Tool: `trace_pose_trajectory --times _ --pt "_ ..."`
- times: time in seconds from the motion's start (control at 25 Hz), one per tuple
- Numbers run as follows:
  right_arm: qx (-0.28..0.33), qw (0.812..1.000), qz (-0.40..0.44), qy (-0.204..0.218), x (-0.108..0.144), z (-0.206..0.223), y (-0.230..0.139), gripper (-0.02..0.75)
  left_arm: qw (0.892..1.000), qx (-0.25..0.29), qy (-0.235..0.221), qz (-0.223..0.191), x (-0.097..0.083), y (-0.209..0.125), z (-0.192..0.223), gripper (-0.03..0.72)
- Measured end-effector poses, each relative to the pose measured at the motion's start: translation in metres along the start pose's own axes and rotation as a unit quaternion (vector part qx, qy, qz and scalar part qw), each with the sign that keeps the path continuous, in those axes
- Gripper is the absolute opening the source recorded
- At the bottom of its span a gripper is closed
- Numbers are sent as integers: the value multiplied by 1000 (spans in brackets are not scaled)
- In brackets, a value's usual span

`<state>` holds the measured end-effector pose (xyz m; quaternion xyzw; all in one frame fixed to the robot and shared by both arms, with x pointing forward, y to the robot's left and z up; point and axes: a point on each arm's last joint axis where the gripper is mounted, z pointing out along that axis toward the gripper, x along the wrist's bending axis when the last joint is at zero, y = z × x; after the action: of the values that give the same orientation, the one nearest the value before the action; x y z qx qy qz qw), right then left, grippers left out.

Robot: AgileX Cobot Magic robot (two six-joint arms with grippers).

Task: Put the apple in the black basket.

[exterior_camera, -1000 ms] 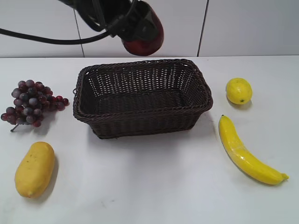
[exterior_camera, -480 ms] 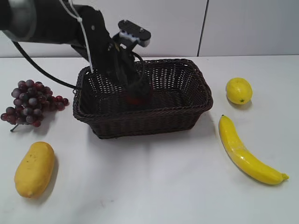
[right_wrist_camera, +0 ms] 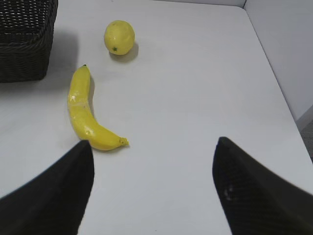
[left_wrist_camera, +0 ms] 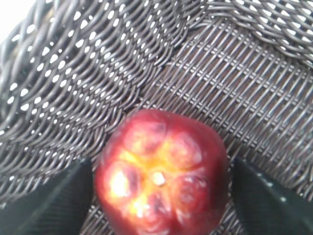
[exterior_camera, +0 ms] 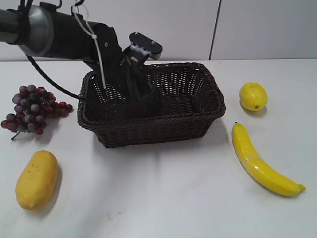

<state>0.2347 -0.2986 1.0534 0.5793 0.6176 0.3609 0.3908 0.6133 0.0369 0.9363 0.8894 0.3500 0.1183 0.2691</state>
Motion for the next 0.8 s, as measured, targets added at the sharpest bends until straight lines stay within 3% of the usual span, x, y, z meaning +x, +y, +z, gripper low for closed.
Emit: trace_pose_trajectory --times 0.24,0.48,0.64,0.8 --pt "0 1000 0 0 0 0 0 571 1000 -25 3 4 -1 13 -28 692" --pt "0 1000 0 0 0 0 0 571 998 -66 4 13 -5 33 -93 692" --pt "0 1000 0 0 0 0 0 571 998 -61 -2 14 -9 34 -147 687" --pt "0 1000 0 0 0 0 0 571 999 -34 14 -9 0 23 -195 681"
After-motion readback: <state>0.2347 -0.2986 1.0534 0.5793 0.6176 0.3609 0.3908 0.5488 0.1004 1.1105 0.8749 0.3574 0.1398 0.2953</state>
